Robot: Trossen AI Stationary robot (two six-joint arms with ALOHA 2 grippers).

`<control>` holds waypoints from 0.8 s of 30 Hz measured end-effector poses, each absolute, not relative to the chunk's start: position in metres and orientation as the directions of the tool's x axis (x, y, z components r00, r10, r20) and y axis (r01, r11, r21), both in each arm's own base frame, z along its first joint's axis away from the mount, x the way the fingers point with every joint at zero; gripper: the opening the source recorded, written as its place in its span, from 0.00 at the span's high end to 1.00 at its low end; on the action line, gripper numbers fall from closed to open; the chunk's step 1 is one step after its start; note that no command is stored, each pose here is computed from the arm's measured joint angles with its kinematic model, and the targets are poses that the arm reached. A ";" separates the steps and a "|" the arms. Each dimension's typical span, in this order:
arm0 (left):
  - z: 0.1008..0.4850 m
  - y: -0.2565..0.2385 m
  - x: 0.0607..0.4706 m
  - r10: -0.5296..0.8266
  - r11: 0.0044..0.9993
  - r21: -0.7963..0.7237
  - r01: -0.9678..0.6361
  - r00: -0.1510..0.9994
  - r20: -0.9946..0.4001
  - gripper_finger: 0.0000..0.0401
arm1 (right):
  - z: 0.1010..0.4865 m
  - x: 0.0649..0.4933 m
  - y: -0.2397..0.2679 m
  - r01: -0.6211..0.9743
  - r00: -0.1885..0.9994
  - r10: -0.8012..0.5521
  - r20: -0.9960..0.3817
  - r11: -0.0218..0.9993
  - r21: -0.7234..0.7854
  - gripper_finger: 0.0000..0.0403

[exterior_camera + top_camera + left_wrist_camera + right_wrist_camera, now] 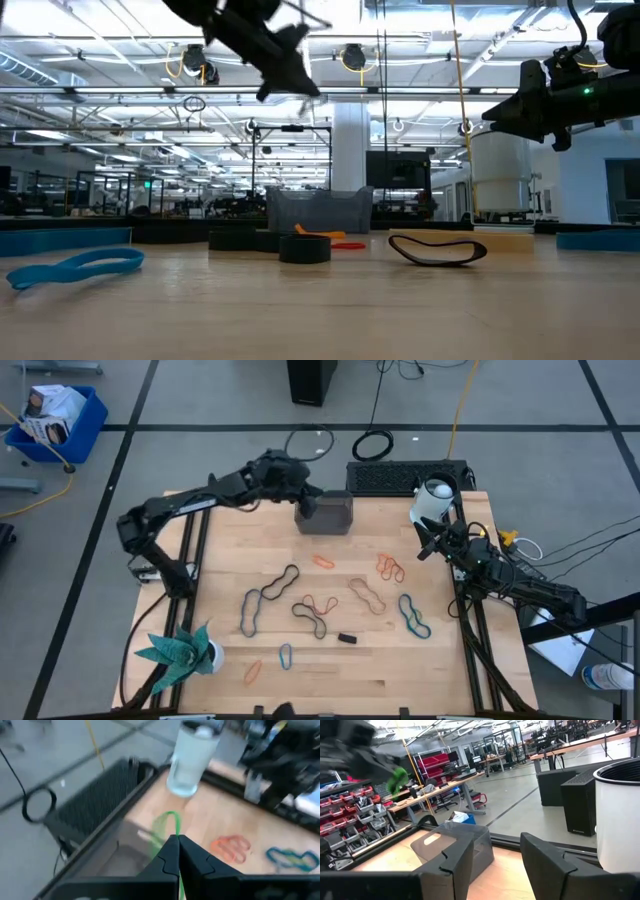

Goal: Pick and place rubber bands into bin
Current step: Put the top green rubber band into the black bin

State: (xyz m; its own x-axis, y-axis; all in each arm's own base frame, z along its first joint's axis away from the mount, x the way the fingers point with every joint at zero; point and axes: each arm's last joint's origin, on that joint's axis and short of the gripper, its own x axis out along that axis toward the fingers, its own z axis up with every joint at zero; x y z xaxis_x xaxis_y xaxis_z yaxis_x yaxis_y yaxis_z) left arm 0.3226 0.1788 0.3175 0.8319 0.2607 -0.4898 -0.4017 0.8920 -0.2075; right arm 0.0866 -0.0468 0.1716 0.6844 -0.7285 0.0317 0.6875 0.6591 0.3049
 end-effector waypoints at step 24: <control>0.213 0.237 0.379 0.150 0.865 -0.118 -0.488 0.476 -0.867 0.99 | 0.171 0.087 -0.047 0.689 0.685 -0.728 0.027 0.659 0.303 0.61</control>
State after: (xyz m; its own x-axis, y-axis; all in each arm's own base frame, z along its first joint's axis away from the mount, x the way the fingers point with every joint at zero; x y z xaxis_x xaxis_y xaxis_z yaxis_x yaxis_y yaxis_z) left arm 0.3790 0.2369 0.2132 0.4758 0.1504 -0.8666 -0.4884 0.8646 -0.1182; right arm 0.0867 -0.0468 0.1711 0.6848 -0.7283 0.0269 0.6887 0.6588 0.3027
